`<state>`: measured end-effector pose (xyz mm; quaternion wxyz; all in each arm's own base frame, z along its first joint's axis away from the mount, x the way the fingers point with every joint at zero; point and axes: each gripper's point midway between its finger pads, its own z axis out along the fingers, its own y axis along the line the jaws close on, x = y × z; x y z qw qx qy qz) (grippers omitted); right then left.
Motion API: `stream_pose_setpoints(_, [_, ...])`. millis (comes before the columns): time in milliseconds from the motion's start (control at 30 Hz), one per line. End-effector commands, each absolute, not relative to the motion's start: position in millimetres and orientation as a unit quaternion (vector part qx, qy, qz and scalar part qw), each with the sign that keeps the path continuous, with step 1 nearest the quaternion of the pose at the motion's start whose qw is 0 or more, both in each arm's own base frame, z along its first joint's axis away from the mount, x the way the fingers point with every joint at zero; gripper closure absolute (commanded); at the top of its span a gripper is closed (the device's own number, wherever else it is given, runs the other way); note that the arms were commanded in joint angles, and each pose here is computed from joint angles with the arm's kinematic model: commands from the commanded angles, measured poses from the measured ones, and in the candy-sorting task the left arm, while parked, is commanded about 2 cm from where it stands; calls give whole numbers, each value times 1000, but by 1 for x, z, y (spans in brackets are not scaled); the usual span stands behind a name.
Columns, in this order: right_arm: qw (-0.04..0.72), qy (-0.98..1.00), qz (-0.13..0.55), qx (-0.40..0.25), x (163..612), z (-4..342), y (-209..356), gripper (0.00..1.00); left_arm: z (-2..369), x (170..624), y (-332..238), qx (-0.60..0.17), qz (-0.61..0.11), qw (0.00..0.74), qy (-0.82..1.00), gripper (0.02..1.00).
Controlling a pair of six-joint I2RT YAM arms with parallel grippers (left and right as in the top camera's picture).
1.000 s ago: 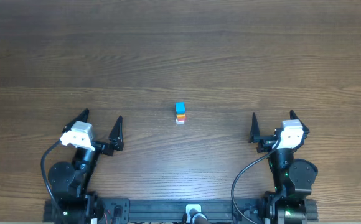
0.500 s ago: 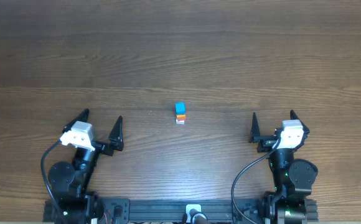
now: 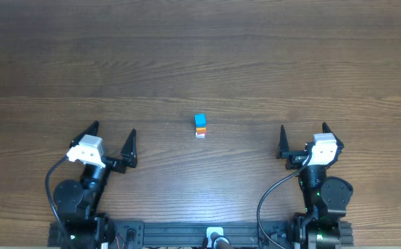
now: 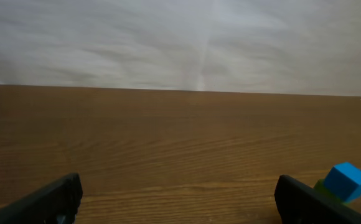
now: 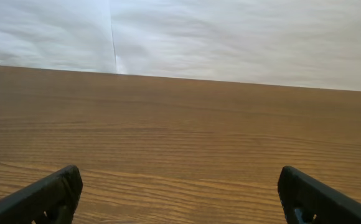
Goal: Stack Cubes
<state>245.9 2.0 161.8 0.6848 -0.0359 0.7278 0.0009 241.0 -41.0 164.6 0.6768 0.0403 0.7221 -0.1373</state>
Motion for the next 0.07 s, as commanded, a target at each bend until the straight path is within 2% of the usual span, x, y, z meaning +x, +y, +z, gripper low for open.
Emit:
stream_pose_setpoints(33, [685, 728, -1, -37, 246, 159, 2, 9, 163, 240, -44, 49, -139, 676, 722, 20])
stream_pose_setpoints(67, [685, 728, -1, -37, 246, 159, 2, 7, 163, 240, -44, 49, -139, 676, 722, 23])
